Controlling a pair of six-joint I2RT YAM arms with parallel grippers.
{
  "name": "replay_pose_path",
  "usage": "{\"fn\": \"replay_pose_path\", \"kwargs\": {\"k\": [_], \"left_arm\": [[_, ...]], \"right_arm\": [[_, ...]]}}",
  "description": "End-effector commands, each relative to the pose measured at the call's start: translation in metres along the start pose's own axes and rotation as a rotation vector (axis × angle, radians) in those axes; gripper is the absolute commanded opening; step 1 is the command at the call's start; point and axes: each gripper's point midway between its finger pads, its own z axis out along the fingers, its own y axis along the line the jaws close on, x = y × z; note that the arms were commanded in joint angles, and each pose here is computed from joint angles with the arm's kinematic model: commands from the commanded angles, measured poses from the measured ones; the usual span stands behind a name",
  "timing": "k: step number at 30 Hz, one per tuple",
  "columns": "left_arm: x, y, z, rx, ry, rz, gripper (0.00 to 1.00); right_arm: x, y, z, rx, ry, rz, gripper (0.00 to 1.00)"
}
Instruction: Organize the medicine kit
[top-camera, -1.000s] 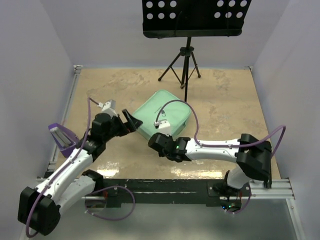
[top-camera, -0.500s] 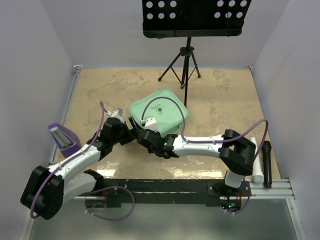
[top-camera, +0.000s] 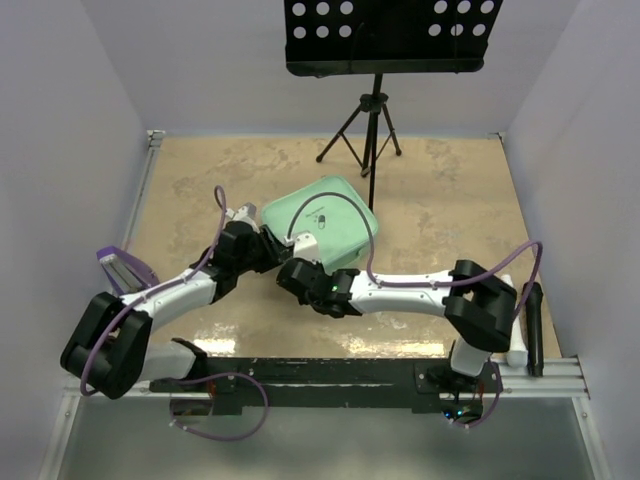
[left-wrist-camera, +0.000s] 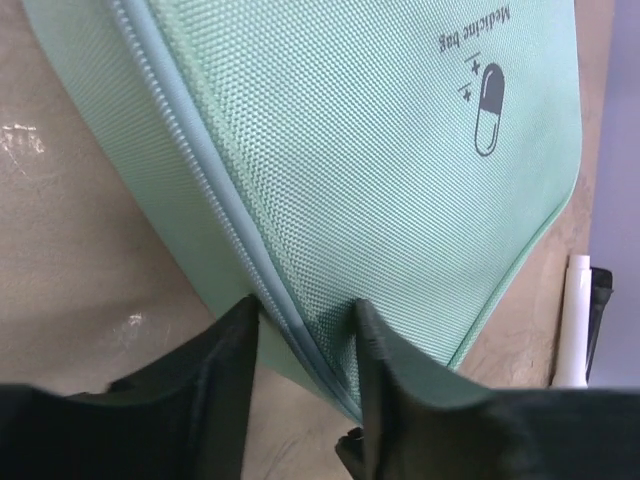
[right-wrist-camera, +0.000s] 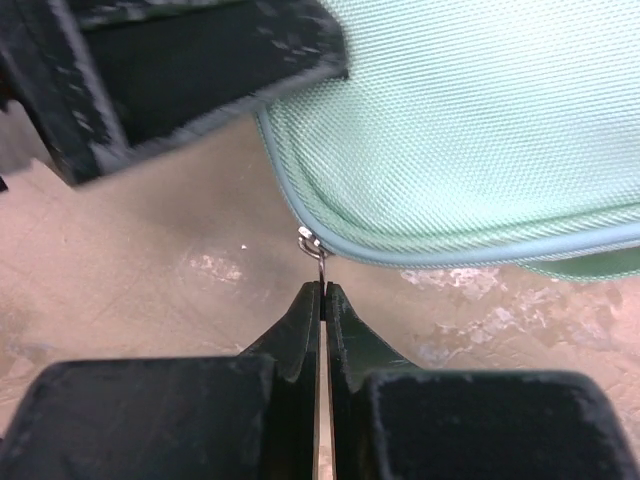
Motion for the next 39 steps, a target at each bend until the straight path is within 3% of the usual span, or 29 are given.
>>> {"fn": "replay_pose_path", "kwargs": {"k": [1,6,18,24,25,27,28,30,32,39], "left_arm": [[-0.020,0.021,0.009,-0.110,-0.090,0.061,0.27],[-0.026,0.036,0.012,-0.172,-0.092,0.078,0.00],[-0.050,0.064,0.006,-0.245,-0.123,0.020,0.00],[-0.081,0.071,-0.001,-0.265,-0.171,0.003,0.00],[-0.085,0.070,-0.001,-0.261,-0.165,0.006,0.08],[-0.090,0.058,-0.002,-0.223,-0.138,0.033,0.33],[-0.088,0.053,-0.005,-0.211,-0.112,0.036,0.51],[-0.086,0.034,-0.013,-0.134,-0.095,0.037,0.67],[-0.080,0.014,-0.027,-0.067,-0.101,0.027,0.99],[-0.014,-0.030,-0.057,0.060,-0.056,-0.028,1.00]], "right_arm": [[0.016,-0.036,-0.018,0.066,0.044,0.044,0.00],[0.019,-0.067,-0.021,0.118,0.059,0.101,0.00],[-0.006,-0.164,-0.022,0.189,0.006,0.380,0.00],[-0.003,-0.156,-0.019,0.137,0.035,0.346,0.00],[-0.003,-0.151,-0.018,0.124,0.033,0.335,0.00],[0.000,-0.143,-0.016,0.124,0.043,0.304,0.00],[0.000,-0.139,-0.016,0.124,0.043,0.289,0.00],[-0.003,-0.131,-0.015,0.121,0.036,0.265,0.00],[-0.006,-0.124,-0.012,0.106,0.032,0.250,0.00],[-0.016,-0.106,0.002,0.079,0.016,0.202,0.00]]}}
